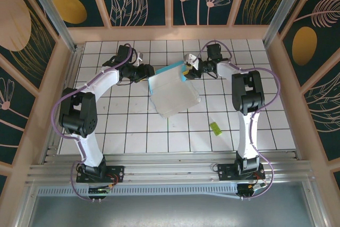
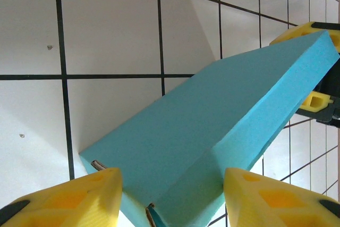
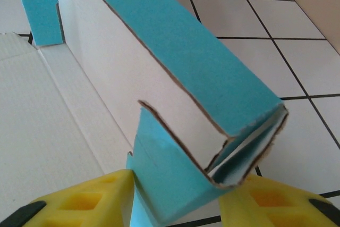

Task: Fold the paper box

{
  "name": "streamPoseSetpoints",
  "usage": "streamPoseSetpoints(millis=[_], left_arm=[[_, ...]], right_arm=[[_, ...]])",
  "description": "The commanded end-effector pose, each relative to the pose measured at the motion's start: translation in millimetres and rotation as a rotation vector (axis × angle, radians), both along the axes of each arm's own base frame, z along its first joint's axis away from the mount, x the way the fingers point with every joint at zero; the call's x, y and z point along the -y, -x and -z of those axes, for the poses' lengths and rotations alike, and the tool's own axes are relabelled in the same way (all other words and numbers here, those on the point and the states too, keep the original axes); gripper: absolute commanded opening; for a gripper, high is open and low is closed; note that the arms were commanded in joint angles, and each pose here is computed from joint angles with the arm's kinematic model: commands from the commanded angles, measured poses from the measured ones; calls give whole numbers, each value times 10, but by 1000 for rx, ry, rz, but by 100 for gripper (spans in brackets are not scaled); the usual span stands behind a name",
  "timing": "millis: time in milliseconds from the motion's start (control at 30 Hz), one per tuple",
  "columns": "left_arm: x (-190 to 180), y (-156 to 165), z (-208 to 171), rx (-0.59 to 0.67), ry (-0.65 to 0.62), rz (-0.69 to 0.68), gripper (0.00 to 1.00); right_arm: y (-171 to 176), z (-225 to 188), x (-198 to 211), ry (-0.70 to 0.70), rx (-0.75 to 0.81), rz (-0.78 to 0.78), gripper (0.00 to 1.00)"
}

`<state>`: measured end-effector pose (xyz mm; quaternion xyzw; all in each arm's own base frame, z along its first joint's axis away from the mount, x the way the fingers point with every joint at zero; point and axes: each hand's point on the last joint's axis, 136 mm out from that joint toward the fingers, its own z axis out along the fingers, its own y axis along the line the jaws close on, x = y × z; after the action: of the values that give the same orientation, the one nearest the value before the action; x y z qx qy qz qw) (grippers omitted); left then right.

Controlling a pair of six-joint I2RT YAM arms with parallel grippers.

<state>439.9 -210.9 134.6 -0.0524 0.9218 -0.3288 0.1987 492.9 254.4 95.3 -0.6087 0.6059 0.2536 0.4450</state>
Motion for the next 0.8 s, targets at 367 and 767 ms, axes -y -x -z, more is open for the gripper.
streamPoseSetpoints(millis=[367,767], left_arm=[[58,61,-3,-5,14,27,53],[69,67,-8,-2,23,30,53]], right_arm=[[-229,77,-170,56,-58,214,30],[-237,154,-182,105,-66,365,16]])
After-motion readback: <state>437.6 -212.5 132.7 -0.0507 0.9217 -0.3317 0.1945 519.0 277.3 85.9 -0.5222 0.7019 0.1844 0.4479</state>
